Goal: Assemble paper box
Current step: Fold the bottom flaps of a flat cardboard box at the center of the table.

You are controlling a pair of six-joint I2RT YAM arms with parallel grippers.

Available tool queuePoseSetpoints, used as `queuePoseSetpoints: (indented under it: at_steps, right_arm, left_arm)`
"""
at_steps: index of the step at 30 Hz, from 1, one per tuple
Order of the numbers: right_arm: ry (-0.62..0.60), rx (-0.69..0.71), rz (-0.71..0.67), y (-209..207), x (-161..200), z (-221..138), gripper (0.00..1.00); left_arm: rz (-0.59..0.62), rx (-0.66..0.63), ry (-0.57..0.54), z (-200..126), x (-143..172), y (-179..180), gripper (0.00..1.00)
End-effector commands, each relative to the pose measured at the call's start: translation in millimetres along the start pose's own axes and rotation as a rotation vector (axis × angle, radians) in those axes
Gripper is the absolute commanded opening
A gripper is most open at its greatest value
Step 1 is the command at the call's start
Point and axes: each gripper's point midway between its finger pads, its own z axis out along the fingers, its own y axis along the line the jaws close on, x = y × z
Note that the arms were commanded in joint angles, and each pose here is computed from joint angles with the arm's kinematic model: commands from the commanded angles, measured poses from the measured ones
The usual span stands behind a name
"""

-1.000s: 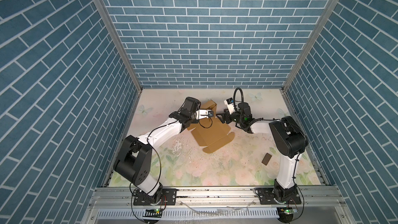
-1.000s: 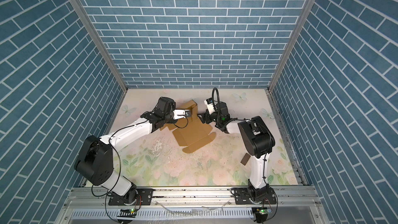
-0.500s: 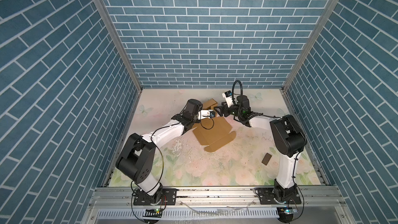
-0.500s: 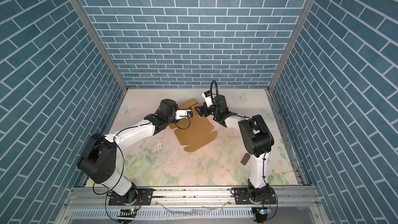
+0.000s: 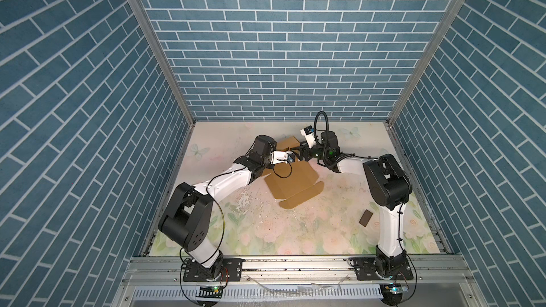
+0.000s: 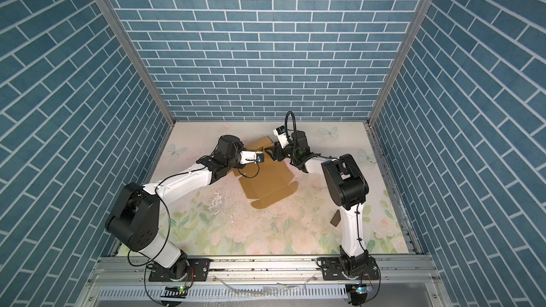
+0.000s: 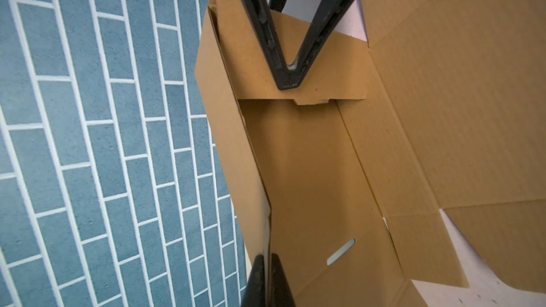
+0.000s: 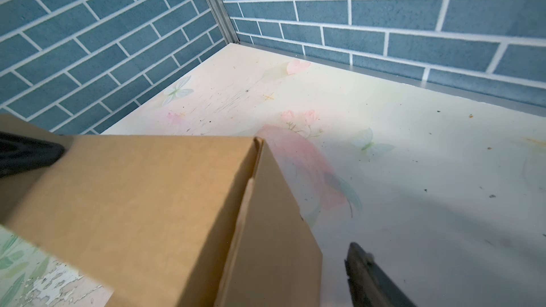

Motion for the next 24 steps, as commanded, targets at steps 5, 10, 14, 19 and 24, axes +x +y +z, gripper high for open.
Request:
queuePoseSetpoints:
  at_steps: [5,10,14,19,24]
  right_arm:
    - [-0.051,0.086,-0.022,-12,-9,14,0.46]
    - [-0.054,0.11,-0.028,-13,-11,14,0.31]
    - [-0.044,0.122,-0.043,-14,-9,13,0.24]
    - [-0.047,0.119,-0.079,-9,-16,7,0.2]
    - [-0.046,0.113,-0.086,-5,-19,1,0.19]
  left_arm:
    - [0.054,0.351,-0.029,6,5,-94,0.08]
    - [0.01,0.384,-0.018,-4,3,-87,0.22]
    - [-0.091,0.474,-0.03,-35,-6,-77,0.48]
    - [-0.231,0.551,-0.07,-89,-25,-58,0.62]
    - [-0.468,0.562,-0.078,-128,-36,-29,0.79]
